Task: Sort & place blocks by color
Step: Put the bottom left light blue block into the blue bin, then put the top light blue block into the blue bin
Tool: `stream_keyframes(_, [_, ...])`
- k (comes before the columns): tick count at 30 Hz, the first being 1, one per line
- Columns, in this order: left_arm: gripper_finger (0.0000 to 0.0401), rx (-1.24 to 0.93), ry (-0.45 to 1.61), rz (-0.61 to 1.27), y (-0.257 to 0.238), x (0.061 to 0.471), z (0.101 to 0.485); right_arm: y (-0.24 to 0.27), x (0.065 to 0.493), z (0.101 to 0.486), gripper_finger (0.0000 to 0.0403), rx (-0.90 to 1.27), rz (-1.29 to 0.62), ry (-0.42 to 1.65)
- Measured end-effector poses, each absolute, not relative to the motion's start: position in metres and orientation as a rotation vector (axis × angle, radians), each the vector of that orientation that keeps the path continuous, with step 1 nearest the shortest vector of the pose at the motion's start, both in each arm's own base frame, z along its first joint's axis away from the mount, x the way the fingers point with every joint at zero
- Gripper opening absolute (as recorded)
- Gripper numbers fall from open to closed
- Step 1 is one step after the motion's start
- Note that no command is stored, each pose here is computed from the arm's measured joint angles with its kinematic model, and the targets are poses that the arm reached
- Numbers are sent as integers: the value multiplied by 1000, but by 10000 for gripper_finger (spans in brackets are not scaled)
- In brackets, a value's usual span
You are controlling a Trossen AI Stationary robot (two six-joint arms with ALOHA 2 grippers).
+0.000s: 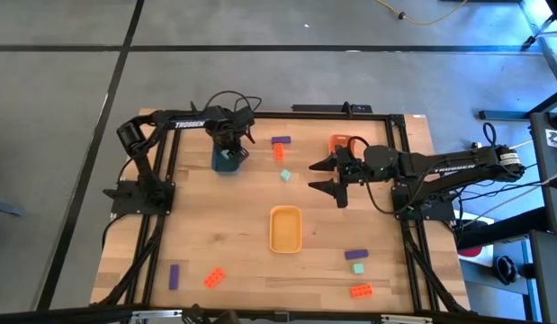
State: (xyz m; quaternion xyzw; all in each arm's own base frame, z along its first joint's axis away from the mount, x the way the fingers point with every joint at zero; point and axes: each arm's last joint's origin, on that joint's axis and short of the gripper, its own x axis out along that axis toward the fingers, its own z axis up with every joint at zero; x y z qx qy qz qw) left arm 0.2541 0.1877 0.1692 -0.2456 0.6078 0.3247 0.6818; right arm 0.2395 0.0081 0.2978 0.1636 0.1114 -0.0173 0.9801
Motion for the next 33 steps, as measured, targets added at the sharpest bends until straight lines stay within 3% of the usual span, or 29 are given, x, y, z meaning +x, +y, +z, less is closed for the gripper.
stream_keyframes(5, [192, -538, 1316, 709, 187, 245, 199, 8, 239, 298, 294, 329, -35, 224])
stream_keyframes(10, [193, -500, 1160, 694, 178, 235, 260, 8, 239, 298, 294, 327, -34, 224])
stream_keyframes(19, [193, -325, 360, 355, 107, 224, 363, 8, 240, 301, 294, 328, -29, 192])
stream_keyframes(27, [189, -223, -60, 69, 43, 210, 344, 8, 241, 303, 294, 327, -25, 171])
stream_keyframes(33, [189, -216, -144, 83, 29, 208, 322, 8, 241, 303, 294, 325, -24, 171])
